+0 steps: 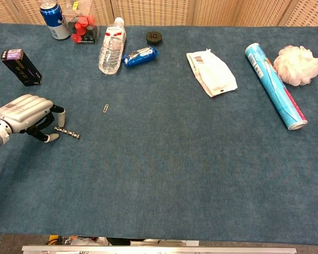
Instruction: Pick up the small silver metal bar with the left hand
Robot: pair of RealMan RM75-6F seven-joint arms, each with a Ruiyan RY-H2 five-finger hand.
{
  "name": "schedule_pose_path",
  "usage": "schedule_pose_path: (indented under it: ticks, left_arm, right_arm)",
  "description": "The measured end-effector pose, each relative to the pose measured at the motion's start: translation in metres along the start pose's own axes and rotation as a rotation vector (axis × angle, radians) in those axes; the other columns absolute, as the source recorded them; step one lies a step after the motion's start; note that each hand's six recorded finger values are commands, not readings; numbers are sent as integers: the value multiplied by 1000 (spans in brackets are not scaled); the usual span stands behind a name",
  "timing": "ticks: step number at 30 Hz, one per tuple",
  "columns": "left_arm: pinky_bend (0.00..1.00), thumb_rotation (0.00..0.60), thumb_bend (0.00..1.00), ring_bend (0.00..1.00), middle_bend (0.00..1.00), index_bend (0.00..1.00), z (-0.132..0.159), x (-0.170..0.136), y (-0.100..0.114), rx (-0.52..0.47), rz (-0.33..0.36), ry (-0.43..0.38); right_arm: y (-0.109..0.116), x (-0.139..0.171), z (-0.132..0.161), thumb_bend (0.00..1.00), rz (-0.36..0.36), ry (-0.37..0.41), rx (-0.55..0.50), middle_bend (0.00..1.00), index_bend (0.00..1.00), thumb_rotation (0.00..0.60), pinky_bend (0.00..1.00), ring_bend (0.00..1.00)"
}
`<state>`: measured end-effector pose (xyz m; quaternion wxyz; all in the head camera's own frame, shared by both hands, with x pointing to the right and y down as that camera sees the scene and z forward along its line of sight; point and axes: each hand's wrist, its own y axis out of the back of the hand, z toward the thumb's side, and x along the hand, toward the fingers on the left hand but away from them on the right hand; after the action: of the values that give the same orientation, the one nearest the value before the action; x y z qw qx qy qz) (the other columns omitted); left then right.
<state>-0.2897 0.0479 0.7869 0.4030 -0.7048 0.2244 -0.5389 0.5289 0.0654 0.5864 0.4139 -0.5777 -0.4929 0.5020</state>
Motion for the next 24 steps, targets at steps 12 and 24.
schedule_pose_path:
  ticks: [12, 24]
  left_arm:
    - [928, 600, 339, 825, 856, 515, 0, 2, -2, -4, -13, 7]
    - [928, 600, 349, 826, 858, 559, 0, 3, -4, -26, -17, 17]
  right_arm:
    - [0, 0, 0, 331, 0, -3, 2, 422, 490, 600, 424, 379]
    - [0, 0, 0, 331, 1, -4, 2, 422, 490, 600, 424, 379]
